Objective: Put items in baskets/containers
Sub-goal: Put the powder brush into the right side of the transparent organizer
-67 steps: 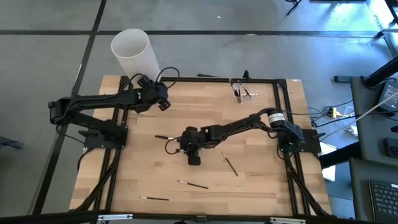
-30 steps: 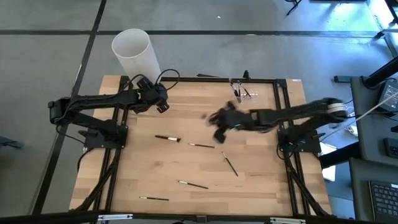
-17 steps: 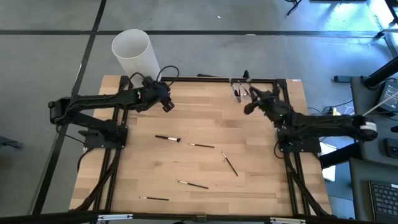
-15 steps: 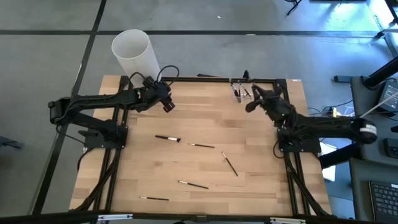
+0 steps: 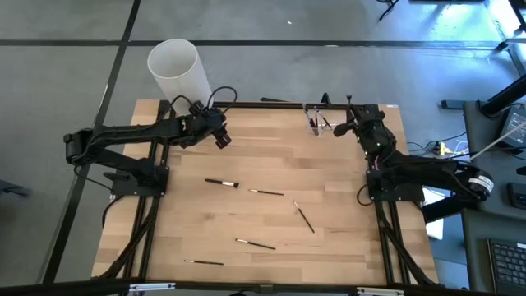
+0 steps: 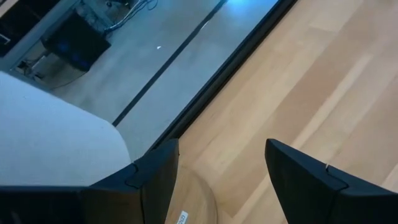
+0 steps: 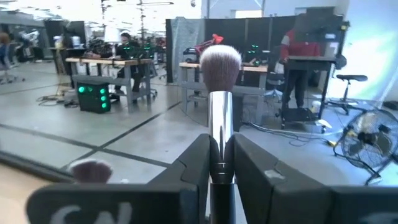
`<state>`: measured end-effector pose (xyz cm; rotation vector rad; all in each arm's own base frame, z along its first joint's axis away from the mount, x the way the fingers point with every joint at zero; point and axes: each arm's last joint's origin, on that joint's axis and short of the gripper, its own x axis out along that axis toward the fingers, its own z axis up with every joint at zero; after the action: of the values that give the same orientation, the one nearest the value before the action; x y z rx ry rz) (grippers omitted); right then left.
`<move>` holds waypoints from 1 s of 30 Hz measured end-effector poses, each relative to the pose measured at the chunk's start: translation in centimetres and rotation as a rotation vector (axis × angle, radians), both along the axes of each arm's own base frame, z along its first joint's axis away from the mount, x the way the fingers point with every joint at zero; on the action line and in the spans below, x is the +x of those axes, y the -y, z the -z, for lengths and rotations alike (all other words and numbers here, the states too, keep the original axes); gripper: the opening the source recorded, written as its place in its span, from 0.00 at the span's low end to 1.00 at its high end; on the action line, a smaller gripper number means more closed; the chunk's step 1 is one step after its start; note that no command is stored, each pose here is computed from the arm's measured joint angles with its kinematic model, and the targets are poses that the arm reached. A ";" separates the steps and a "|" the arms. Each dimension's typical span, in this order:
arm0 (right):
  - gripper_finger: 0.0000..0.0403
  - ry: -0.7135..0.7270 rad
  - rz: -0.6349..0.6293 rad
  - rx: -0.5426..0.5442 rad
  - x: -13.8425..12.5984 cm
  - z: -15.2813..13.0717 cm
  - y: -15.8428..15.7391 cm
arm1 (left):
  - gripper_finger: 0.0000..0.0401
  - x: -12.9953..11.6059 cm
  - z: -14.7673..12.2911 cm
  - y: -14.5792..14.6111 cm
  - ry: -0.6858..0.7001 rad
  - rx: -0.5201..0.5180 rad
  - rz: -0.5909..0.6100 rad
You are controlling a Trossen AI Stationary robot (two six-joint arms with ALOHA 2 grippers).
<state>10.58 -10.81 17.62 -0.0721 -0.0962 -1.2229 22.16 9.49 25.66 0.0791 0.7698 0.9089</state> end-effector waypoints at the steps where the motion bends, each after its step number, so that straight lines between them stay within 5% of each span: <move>1: 0.16 0.006 0.010 0.007 -0.1 0.1 0.2 | 0.59 0.1 -0.1 0.0 0.003 0.007 0.005; 30: 0.15 -0.065 0.024 0.067 0.7 3.0 2.5 | 0.59 1.6 -2.1 -0.4 0.146 0.140 0.152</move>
<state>11.29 -13.30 14.66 -0.0551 0.0023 -1.2460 23.75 9.85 27.72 0.1900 0.5561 0.8139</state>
